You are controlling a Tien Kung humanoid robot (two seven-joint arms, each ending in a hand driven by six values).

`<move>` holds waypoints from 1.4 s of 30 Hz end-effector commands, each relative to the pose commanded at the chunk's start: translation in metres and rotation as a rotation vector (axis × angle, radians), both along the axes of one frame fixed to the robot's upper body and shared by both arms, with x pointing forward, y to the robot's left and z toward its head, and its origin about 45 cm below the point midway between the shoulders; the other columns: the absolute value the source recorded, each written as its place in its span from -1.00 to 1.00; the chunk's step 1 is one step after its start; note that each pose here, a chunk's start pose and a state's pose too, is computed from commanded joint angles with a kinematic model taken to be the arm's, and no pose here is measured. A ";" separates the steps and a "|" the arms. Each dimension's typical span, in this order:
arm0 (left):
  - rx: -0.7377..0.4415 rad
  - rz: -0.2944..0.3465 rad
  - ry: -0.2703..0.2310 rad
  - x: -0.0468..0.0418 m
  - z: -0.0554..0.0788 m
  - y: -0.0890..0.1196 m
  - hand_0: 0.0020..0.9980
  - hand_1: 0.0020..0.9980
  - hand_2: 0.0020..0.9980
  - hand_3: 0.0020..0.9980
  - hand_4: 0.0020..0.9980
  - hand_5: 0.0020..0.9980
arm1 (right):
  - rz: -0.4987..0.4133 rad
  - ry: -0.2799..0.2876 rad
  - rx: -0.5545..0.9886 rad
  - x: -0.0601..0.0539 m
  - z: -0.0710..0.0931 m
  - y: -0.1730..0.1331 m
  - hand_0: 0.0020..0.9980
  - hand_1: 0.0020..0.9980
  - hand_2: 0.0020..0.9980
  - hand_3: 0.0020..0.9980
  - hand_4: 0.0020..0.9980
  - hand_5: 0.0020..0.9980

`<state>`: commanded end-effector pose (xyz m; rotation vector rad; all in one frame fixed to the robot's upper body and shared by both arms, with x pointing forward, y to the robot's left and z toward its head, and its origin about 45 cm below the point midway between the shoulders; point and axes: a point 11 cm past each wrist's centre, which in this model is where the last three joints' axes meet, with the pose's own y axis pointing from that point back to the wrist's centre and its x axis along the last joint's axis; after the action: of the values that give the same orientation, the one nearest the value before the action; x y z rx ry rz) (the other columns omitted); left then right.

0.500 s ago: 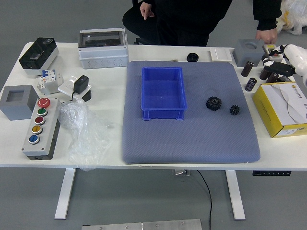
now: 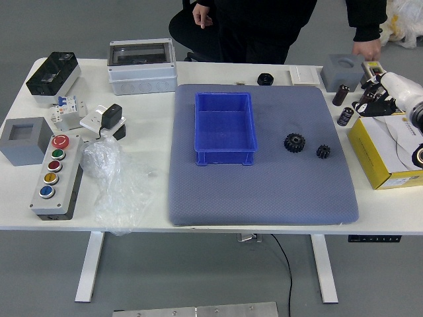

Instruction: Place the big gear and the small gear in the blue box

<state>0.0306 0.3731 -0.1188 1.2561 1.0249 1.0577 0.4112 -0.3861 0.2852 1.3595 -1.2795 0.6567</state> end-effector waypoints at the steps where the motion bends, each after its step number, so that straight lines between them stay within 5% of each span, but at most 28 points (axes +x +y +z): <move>1: 0.000 0.000 0.000 -0.0001 0.000 0.000 0.75 0.71 0.70 0.66 0.24 -0.26 | -0.002 0.005 0.004 0.001 -0.002 0.000 0.11 0.17 0.62 0.62 0.37 -0.44; 42: -0.010 -0.008 0.004 -0.0006 -0.001 -0.006 0.75 0.71 0.70 0.65 0.24 -0.27 | 0.027 0.153 0.129 0.010 -0.072 0.031 -0.01 0.03 0.48 0.54 0.36 -0.63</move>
<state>0.0300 0.3670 -0.1203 1.2538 1.0260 1.0430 0.4213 -0.3547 0.2130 1.5051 -1.1990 0.4844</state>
